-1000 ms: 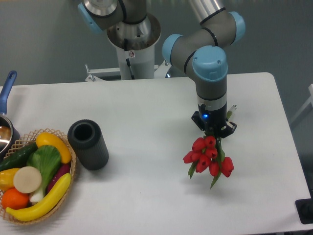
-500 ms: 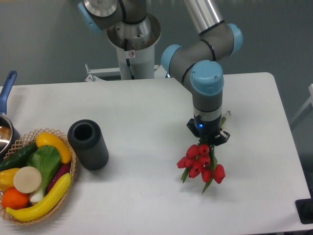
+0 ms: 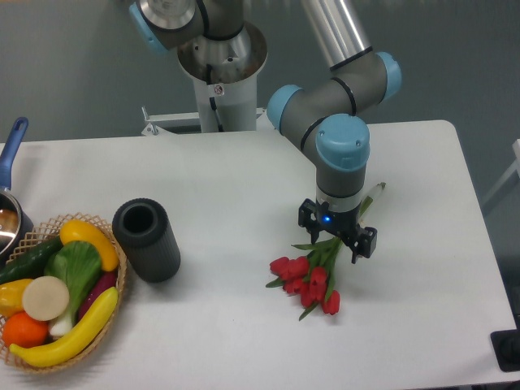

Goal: Place the flowers on the table

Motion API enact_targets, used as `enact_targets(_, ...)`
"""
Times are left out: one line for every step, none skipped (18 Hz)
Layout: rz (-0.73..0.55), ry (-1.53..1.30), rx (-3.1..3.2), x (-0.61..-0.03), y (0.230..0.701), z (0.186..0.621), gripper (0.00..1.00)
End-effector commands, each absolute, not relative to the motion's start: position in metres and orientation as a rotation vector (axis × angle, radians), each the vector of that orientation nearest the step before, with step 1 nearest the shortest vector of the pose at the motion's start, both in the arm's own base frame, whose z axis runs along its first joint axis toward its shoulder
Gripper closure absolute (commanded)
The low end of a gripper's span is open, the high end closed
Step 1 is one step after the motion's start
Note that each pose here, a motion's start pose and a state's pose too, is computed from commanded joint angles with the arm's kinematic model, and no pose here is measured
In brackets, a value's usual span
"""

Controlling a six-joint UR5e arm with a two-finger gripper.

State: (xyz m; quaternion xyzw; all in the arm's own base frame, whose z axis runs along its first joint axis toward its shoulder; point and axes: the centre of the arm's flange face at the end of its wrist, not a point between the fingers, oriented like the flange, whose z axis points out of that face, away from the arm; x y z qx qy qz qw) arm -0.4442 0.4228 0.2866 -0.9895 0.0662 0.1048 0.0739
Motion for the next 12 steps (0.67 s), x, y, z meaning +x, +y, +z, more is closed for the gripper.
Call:
enact_targets(0.337, 0.174, -2.965, -0.448, 0.412, 0.298, 0.00)
enact_targets(0.354, 0.156, -2.962, -0.450, 0.400, 0.309, 0.00)
enact_targets(0.365, 0.134, -2.959, -0.452, 0.389, 0.315, 0.00)
enact_targets(0.370, 0.117, -2.952, -0.455, 0.382, 0.318, 0.00)
enact_targets(0.379, 0.110, -2.952, -0.460, 0.375, 0.321, 0.00)
enact_targets(0.386, 0.133, -2.955, -0.463, 0.371, 0.322, 0.00)
enact_targets(0.389, 0.180, -2.957, -0.465, 0.368, 0.322, 0.00)
enact_targets(0.398, 0.232, -2.963, -0.468, 0.365, 0.323, 0.00)
enact_targets(0.402, 0.278, -2.967, -0.469, 0.363, 0.324, 0.00)
enact_targets(0.386, 0.308, -2.974, -0.469, 0.362, 0.323, 0.00)
enact_targets(0.371, 0.308, -2.982, -0.470, 0.360, 0.323, 0.00)
enact_targets(0.360, 0.311, -2.984, -0.471, 0.359, 0.324, 0.00)
